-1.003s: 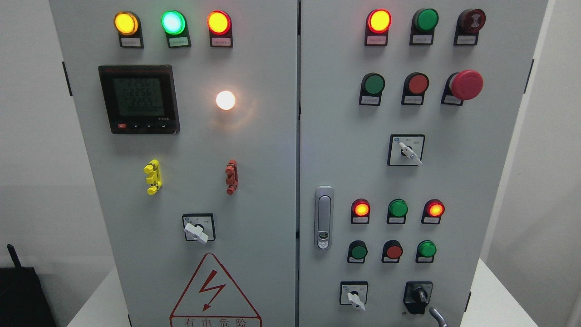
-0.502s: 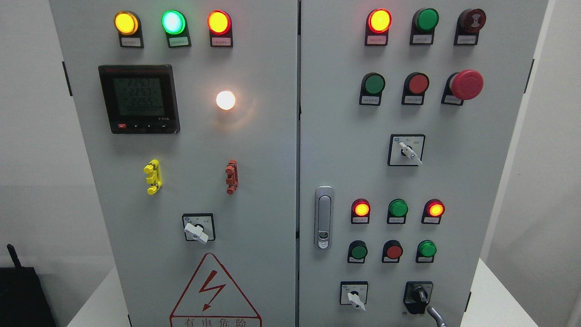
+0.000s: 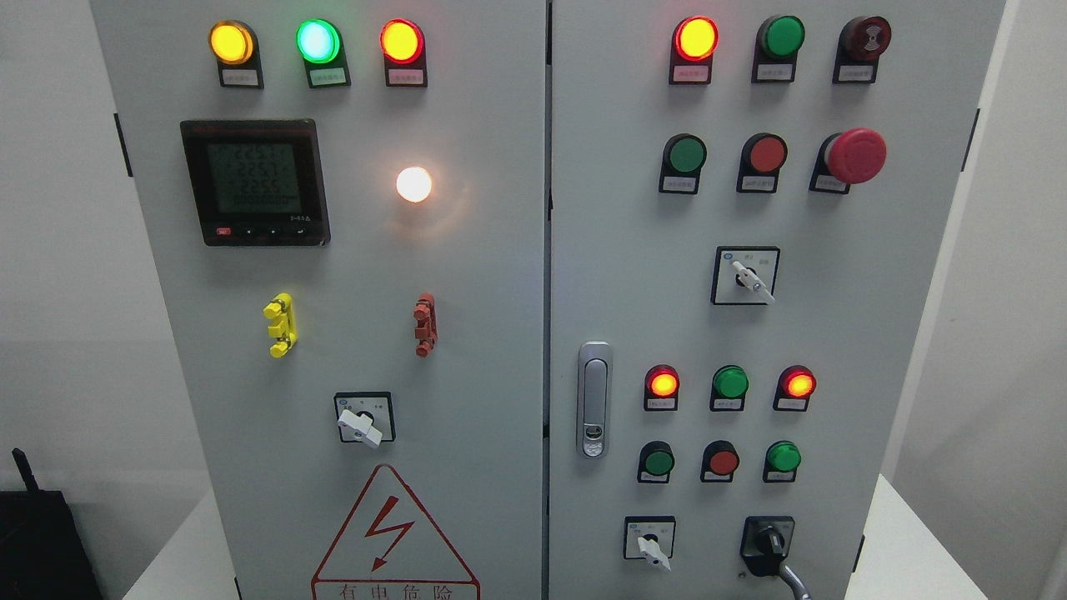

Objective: Trip black knob to open circuit
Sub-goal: 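Reach the right hand up to the black rotary knob at the bottom, then grip the black knob with the right hand and twist it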

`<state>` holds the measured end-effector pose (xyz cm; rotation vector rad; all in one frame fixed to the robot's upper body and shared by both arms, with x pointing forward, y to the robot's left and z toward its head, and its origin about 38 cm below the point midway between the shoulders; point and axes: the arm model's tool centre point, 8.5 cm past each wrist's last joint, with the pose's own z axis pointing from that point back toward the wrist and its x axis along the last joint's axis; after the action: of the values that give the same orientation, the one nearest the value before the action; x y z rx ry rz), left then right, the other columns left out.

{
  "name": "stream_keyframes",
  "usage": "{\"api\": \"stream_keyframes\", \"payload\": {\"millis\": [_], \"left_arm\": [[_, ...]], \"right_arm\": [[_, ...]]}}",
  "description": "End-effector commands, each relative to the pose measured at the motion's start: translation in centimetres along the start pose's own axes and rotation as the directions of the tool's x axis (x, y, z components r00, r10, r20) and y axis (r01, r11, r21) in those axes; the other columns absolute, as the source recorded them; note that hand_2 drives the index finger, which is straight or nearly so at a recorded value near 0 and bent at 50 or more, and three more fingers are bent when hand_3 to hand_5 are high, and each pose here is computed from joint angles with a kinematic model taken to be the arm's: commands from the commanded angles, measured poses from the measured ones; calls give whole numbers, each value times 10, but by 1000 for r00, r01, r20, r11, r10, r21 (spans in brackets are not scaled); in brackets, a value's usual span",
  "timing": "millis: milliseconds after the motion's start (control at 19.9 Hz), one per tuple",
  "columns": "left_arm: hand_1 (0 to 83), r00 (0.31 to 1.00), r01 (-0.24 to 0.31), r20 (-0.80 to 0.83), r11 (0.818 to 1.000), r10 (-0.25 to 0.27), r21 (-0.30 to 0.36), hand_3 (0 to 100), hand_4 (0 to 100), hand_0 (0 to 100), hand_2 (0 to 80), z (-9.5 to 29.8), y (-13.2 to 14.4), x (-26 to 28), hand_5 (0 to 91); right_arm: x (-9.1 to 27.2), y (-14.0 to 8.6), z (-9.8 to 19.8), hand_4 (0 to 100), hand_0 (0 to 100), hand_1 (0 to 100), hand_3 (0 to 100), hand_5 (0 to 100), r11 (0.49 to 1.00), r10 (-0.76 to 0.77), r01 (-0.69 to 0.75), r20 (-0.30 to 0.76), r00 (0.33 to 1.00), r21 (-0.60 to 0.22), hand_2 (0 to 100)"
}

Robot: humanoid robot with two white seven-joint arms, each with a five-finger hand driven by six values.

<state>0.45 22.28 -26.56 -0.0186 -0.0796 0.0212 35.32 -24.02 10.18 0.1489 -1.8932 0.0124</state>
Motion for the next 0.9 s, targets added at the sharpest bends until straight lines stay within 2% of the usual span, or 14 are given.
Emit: {"api": "stream_keyframes", "payload": {"millis": [0, 853], "left_arm": [[389, 1000, -3, 6, 1000, 3, -1, 0, 0, 120, 0, 0, -1, 3, 0], [389, 1000, -3, 6, 1000, 3, -1, 0, 0, 120, 0, 0, -1, 3, 0]], "right_arm": [[9, 11, -6, 791, 731, 649, 837, 790, 999, 0, -1, 35, 999, 35, 0], [11, 19, -10, 788, 733, 651, 841, 787, 998, 3, -6, 46, 999, 59, 0]]}}
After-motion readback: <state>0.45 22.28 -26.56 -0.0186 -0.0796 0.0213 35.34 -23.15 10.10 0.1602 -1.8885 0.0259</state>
